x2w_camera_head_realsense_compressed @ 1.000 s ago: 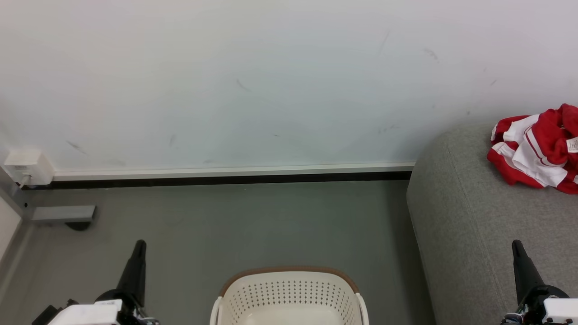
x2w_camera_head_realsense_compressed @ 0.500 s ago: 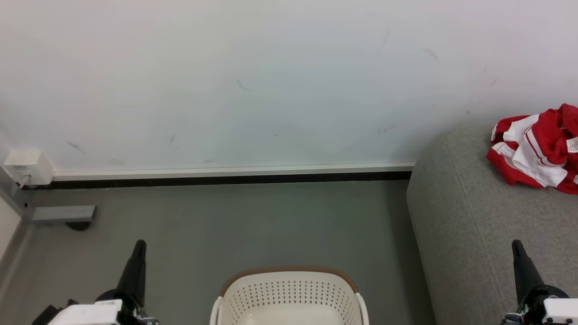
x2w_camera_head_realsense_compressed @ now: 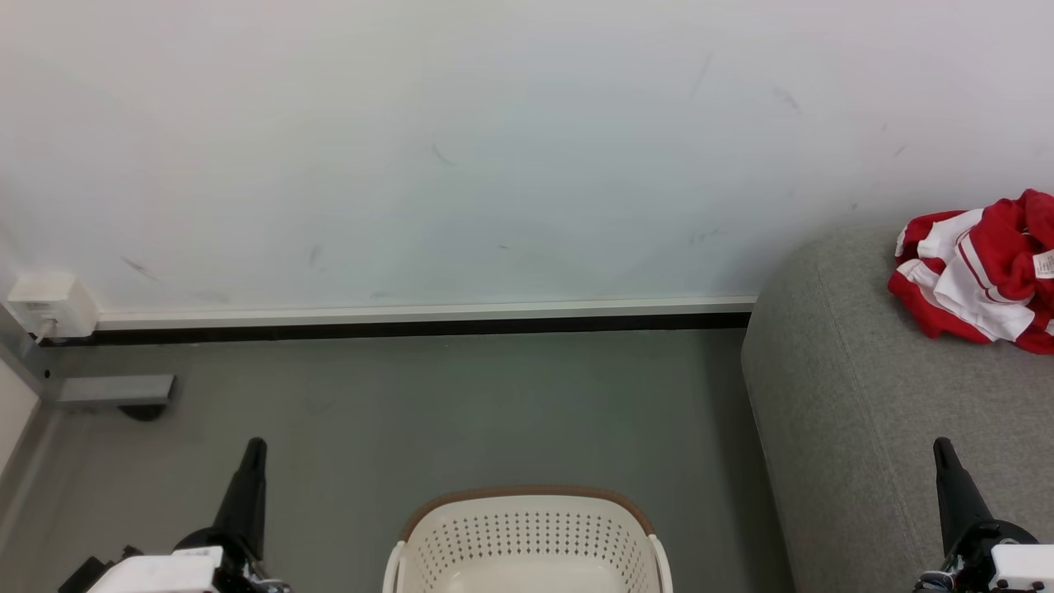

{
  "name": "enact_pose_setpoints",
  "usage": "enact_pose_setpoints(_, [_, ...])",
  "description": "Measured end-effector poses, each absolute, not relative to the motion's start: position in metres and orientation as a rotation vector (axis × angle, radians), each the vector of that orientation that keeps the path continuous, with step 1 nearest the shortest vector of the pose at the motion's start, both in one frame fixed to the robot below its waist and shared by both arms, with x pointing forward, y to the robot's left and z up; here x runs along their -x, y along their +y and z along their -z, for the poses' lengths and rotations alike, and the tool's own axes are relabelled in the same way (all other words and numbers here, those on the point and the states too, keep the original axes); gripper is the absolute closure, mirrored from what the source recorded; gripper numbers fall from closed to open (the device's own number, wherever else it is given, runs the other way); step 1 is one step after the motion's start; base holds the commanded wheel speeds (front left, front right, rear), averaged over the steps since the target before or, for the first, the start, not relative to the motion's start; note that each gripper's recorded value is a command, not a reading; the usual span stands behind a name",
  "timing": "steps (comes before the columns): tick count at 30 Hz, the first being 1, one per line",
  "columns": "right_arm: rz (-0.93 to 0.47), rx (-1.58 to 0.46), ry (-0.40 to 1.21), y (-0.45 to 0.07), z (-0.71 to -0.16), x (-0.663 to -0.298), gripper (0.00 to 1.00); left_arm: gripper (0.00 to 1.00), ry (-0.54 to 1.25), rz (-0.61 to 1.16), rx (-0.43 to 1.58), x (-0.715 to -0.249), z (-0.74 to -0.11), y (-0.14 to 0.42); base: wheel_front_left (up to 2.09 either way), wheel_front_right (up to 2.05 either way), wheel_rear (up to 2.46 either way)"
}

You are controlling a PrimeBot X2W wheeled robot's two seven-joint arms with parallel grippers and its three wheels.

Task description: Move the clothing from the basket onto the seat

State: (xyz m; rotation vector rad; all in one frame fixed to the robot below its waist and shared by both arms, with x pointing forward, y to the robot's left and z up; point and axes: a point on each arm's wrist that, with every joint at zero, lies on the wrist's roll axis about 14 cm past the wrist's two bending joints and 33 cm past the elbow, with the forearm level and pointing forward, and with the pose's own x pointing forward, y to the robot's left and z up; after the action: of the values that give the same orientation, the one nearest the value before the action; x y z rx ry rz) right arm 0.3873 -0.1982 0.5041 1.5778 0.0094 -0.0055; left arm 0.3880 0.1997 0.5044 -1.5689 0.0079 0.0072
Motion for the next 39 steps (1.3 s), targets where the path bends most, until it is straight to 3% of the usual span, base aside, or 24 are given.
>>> enact_pose_setpoints(39, [0.005, -1.578, 0.009, -0.1982, -0.5041, -0.3874, 1.00, 1.00, 0.008, -0.007, 1.569, -0.3880, -0.5044, 0.1997, 0.00, 0.00, 0.00])
